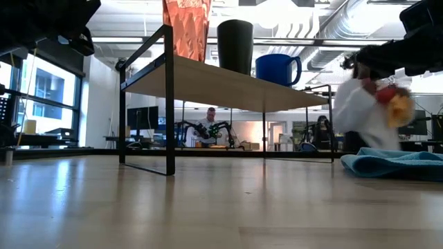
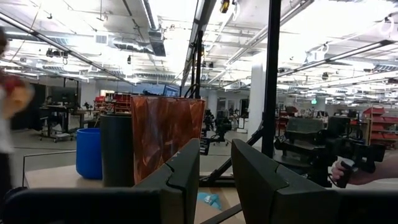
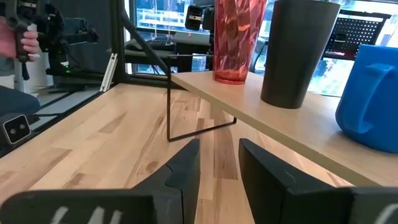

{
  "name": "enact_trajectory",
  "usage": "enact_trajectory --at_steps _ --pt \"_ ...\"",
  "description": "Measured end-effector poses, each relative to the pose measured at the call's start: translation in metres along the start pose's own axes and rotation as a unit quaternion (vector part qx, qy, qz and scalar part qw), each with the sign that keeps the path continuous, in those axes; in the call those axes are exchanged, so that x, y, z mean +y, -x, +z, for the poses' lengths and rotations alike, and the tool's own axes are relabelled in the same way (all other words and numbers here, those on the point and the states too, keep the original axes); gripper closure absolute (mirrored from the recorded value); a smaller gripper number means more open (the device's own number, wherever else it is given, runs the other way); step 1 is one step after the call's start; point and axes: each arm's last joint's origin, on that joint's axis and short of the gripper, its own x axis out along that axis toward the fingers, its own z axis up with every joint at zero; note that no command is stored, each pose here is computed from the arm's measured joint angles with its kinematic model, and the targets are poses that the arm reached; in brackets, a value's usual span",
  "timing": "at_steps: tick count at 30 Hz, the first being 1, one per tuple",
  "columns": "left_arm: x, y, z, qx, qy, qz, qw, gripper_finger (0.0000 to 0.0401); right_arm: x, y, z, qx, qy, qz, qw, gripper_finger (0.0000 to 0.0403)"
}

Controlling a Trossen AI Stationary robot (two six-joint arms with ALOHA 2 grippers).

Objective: Stack small to large cups/mugs on shelf
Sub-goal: Return to Home Position

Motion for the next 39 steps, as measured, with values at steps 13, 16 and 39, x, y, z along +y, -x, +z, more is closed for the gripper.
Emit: enact_trajectory --at_steps 13,16,39 --pt "0.002 0.001 -0.009 0.047 0.008 0.028 0.998 0.0318 0.0 0.0 0.0 0.0 0.0 0.0 1.0 0.0299" --pt "0.003 0.001 -0.013 0.065 0.009 0.044 0.997 0.0318 0.0 0.0 0.0 0.0 -0.004 0.0 1.0 0.0299" --pt "0.007 0.005 -0.027 0.137 -0.006 0.11 0.984 0.0318 0.0 0.0 0.0 0.001 -0.026 0.0 1.0 0.0299"
